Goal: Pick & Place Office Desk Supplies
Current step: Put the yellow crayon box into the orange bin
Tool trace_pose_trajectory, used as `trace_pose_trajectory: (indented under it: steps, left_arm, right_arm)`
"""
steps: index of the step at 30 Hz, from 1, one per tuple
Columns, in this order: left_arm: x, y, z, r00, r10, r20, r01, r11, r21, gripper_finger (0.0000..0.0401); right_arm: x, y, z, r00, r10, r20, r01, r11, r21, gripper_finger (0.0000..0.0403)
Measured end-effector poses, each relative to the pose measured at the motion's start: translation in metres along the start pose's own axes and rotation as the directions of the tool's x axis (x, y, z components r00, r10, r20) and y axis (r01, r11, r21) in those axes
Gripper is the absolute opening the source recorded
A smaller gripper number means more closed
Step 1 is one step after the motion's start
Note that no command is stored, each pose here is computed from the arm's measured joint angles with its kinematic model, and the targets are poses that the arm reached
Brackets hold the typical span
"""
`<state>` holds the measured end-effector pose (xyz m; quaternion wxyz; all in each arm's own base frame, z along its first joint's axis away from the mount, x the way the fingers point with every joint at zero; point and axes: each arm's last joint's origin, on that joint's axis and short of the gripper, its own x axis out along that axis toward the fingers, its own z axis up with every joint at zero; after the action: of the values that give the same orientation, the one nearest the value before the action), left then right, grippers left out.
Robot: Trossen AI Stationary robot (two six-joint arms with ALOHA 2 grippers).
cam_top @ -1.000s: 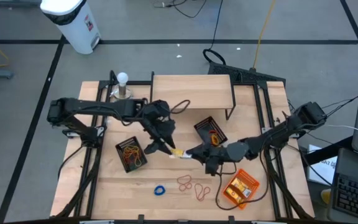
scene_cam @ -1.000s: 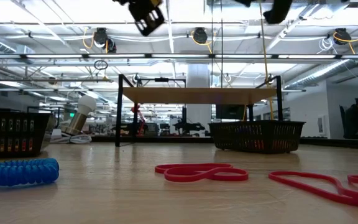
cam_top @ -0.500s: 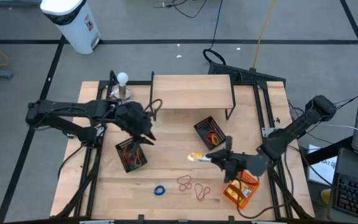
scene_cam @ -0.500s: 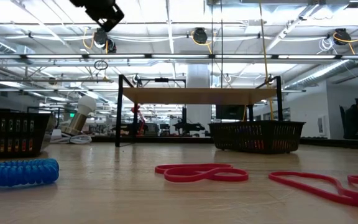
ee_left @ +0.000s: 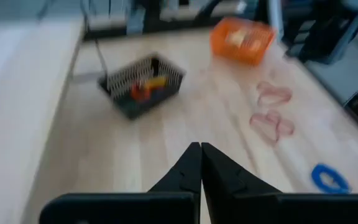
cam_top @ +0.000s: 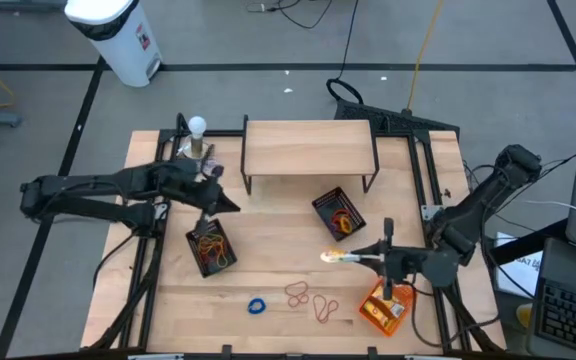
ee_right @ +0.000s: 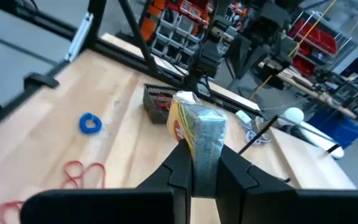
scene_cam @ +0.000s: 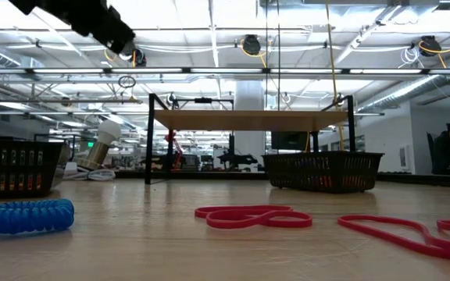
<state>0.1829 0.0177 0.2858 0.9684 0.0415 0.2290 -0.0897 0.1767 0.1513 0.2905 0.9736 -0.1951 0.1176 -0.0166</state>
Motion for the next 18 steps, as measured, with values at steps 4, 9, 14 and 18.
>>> trace_pose_trajectory:
  steps: [4,9,14,18]
  left_arm:
    - [-0.018,0.004,0.002,0.994,-0.015,0.108,0.011,0.999,0.04,0.0007]
    - [-0.025,0.009,-0.004,0.989,-0.03,0.146,0.032,0.999,-0.011,0.0006]
    - [-0.02,0.015,-0.017,0.99,0.006,0.143,0.009,0.995,-0.102,0.0002]
    - [-0.013,0.017,-0.03,0.991,0.014,0.131,0.007,0.988,-0.155,0.001]
  right_arm:
    - [-0.01,-0.001,0.0,1.0,0.021,0.002,-0.021,0.998,0.065,0.0026]
    - [-0.021,-0.001,-0.003,0.998,0.058,-0.017,-0.055,0.987,0.149,0.0027]
    - [-0.028,0.002,-0.006,0.994,0.107,-0.032,-0.097,0.97,0.221,0.0026]
    - [-0.036,0.002,-0.008,0.975,0.217,-0.045,-0.188,0.917,0.351,0.0027]
